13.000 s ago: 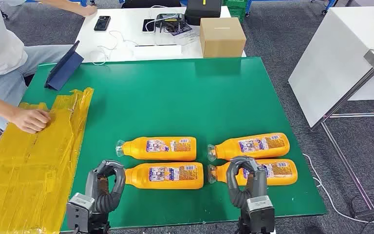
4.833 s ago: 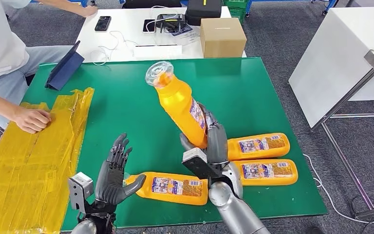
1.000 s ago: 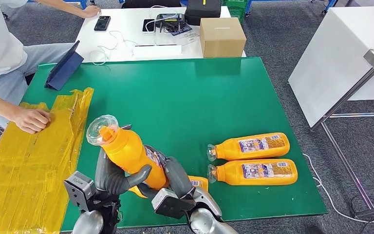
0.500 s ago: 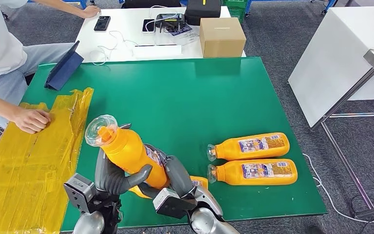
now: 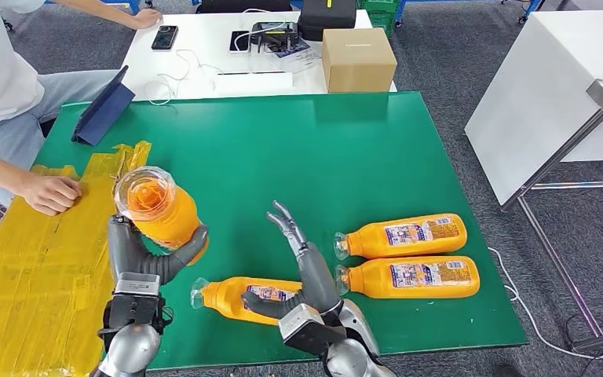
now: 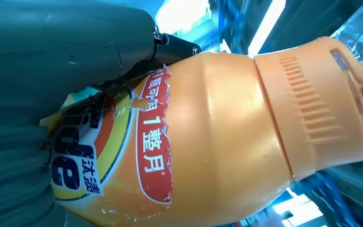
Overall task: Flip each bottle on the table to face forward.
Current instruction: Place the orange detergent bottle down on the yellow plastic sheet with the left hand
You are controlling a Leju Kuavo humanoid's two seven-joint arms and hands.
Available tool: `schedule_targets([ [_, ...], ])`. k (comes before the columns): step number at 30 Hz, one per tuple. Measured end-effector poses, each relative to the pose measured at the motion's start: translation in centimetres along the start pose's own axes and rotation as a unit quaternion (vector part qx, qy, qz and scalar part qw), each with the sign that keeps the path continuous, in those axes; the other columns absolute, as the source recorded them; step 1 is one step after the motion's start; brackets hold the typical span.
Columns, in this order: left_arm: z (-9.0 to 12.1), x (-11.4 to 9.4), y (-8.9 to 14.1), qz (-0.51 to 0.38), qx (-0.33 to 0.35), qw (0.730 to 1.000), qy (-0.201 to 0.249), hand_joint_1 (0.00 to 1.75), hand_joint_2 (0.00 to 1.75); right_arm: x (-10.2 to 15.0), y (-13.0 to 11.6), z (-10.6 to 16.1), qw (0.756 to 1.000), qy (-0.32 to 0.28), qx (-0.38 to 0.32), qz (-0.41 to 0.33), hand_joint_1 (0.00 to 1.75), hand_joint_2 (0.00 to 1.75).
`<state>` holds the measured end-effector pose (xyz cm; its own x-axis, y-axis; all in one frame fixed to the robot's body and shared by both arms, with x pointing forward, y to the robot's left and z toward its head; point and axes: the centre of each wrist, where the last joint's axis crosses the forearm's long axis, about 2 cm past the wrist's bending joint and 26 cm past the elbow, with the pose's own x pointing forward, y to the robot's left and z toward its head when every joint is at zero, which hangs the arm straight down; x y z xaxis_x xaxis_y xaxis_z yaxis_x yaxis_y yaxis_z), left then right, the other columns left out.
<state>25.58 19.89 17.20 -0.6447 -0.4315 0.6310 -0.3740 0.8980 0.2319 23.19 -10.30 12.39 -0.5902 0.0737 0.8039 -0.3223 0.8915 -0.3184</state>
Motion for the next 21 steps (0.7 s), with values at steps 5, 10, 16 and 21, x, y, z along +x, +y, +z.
schedule_targets([
  [5, -0.4, -1.8, 2.1, -0.086, -0.005, 0.996, 0.007, 1.75, 1.75, 1.3, -2.5, 0.5, 0.997, -0.011, -0.053, -0.059, 0.0, 1.75],
  [10, -0.5, -2.6, 3.4, -0.144, -0.025, 0.989, -0.019, 1.75, 1.75, 2.1, -4.7, 0.7, 0.992, -0.026, -0.082, -0.089, 0.0, 1.75],
  [16, 0.0, -3.7, 4.4, -0.353, -0.094, 0.929, -0.067, 1.75, 1.75, 2.8, -6.8, 1.2, 0.991, -0.048, -0.115, -0.051, 0.0, 1.75],
  [21, 0.7, -4.9, 5.0, -0.398, -0.115, 0.908, -0.066, 1.75, 1.75, 3.3, -7.8, 1.5, 0.99, -0.058, -0.126, -0.035, 0.0, 1.75],
])
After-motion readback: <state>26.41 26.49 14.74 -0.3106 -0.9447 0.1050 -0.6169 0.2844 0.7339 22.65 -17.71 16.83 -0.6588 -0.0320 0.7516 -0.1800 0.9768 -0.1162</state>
